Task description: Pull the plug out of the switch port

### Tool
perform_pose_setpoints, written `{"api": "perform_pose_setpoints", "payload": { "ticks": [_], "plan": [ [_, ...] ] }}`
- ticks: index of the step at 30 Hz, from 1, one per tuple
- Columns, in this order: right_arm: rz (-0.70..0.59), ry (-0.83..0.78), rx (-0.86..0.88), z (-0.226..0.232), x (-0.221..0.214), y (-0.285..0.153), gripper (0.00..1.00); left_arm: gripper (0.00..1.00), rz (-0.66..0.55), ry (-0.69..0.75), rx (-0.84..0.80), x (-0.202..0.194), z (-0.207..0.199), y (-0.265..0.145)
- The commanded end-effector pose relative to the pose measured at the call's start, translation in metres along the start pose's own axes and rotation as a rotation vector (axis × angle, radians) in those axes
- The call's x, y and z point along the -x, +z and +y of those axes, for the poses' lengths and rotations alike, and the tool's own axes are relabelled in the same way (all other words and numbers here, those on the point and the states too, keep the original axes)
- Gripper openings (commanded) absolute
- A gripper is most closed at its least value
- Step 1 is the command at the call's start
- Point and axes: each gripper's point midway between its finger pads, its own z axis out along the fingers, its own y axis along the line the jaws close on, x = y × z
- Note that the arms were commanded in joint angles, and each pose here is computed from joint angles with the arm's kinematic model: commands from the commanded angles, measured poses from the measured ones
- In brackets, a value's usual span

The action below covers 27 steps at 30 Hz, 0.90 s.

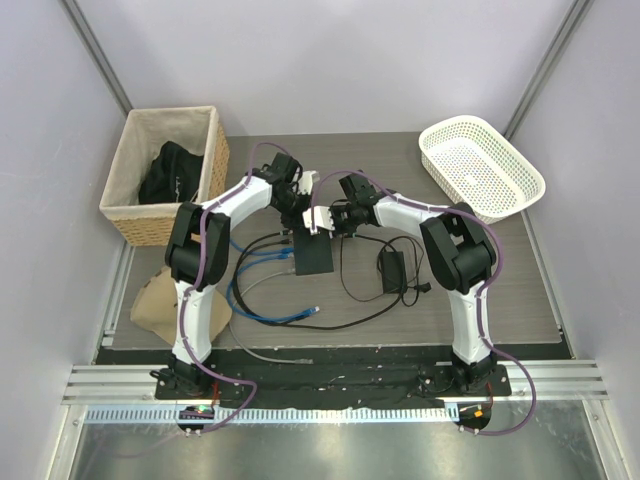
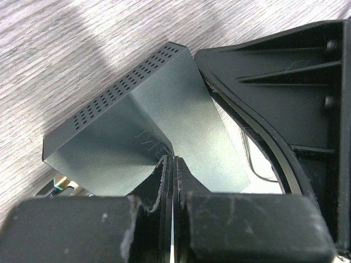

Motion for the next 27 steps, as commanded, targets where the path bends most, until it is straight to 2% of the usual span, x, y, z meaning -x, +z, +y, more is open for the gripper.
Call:
{"api": "perform_pose_setpoints", "payload": {
  "ticks": [1, 7, 18, 27],
  "plan": [
    [0.231, 0.137, 0.178, 0.059, -0.071, -0.012, 0.01, 0.00, 0.260, -0.022, 0.261, -0.083, 0.076, 0.044],
    [0.259, 0.155, 0.193, 0.068, -0.090, -0.022, 0.02, 0.00, 0.265, -0.021, 0.264, -0.083, 0.076, 0.045],
    [0.328, 0.239, 0.165, 0.081, -0.143, -0.067, 0.01, 0.00, 0.268, -0.013, 0.276, -0.083, 0.076, 0.045],
    [0.285, 0.266, 0.154, 0.078, -0.119, -0.053, 0.01, 0.00, 0.269, 0.006, 0.287, -0.084, 0.075, 0.045]
  ]
}}
